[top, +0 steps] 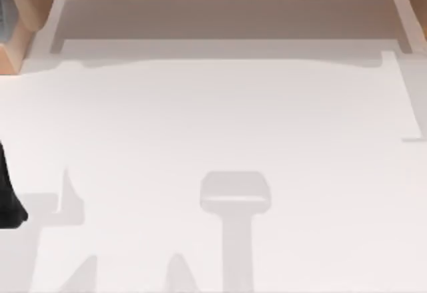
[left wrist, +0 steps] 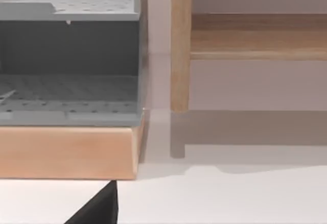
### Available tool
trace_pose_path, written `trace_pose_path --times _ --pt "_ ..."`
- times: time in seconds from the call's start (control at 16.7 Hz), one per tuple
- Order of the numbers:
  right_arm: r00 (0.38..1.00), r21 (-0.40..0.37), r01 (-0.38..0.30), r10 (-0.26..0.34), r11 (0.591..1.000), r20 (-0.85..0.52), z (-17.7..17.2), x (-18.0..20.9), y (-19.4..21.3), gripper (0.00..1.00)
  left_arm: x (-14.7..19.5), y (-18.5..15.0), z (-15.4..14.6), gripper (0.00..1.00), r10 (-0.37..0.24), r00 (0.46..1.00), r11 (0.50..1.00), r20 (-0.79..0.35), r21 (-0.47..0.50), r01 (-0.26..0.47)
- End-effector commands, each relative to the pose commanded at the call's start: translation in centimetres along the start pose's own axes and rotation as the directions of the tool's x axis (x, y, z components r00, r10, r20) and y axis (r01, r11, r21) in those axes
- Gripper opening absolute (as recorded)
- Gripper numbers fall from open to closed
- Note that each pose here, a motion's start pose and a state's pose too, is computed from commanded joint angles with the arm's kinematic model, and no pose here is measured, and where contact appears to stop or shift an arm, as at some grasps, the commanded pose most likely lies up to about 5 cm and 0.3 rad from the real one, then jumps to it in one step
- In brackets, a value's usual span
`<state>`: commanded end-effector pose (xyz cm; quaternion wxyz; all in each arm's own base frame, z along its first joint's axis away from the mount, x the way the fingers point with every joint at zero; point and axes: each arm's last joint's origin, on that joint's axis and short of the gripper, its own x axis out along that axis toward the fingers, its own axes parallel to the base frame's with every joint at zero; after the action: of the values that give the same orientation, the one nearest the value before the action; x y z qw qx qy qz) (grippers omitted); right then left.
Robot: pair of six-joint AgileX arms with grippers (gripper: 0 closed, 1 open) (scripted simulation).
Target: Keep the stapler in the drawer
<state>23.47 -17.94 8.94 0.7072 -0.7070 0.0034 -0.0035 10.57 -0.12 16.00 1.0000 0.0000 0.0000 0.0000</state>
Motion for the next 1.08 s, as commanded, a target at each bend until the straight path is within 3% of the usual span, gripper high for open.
trace_pose_path --times 0.42,1.08 --pt "1.000 0.000 0.000 0.000 1.000 0.000 0.06 1.54 0.02 1.00 0.00 0.00 0.00 1.00 0.000 1.000 1.000 0.000 0.000 0.000" --pt "1.000 0.000 0.000 0.000 1.000 0.000 0.06 1.54 0.02 0.17 0.00 0.00 0.00 1.00 0.000 1.000 1.000 0.000 0.000 0.000"
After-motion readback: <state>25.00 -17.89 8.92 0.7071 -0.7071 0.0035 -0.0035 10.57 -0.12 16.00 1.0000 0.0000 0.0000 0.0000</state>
